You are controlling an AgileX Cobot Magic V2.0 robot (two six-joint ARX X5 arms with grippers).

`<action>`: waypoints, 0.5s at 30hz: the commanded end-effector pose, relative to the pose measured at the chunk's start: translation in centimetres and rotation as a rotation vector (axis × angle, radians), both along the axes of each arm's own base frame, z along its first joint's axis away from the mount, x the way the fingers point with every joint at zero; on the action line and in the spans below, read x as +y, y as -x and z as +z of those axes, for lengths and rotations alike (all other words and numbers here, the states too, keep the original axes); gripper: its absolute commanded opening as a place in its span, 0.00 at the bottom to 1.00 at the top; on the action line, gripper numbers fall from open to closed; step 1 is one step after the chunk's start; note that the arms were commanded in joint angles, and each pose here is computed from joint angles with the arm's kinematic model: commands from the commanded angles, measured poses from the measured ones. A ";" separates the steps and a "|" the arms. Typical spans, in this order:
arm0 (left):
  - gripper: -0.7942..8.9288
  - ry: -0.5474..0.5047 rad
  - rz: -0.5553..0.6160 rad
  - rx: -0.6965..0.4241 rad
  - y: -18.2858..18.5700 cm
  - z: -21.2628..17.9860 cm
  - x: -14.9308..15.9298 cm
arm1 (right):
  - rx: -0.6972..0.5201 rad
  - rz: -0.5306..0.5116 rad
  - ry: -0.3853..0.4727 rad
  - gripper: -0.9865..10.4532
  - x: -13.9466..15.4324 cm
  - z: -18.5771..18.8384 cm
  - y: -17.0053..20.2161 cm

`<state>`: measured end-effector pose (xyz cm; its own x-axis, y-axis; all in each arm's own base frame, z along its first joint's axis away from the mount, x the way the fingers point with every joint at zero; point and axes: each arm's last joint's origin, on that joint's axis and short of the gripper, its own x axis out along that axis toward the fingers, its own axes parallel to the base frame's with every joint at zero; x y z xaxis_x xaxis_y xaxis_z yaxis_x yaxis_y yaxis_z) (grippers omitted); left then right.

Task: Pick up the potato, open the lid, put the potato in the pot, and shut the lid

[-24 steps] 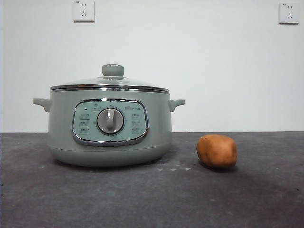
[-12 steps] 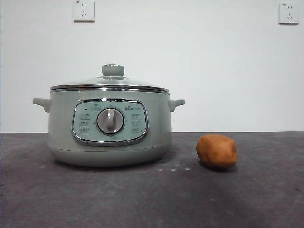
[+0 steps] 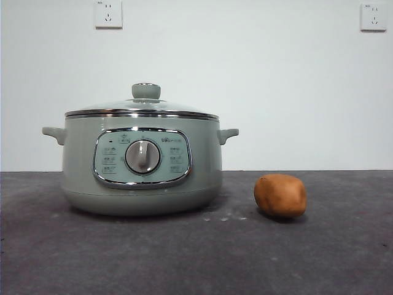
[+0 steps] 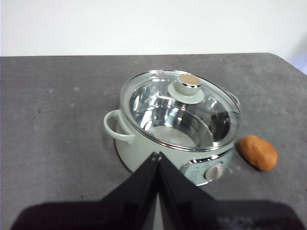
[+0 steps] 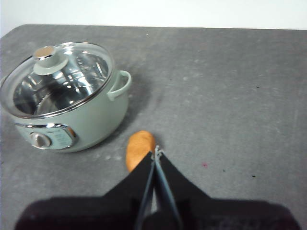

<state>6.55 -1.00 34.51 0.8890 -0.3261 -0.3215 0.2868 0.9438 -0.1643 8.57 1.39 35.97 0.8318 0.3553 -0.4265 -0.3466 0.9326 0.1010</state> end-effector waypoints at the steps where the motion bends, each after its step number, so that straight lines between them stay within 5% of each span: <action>1: 0.08 -0.020 -0.021 0.003 -0.1 0.2 -0.1 | -0.008 0.017 0.014 0.08 0.0 0.2 0.0; 9: 0.12 -0.019 -0.030 0.024 -0.7 0.1 -0.2 | 0.006 0.016 0.015 0.11 0.0 0.1 0.0; 15: 0.76 -0.018 -0.029 0.029 -0.8 0.1 -0.2 | 0.010 0.013 0.009 0.55 0.0 0.1 0.0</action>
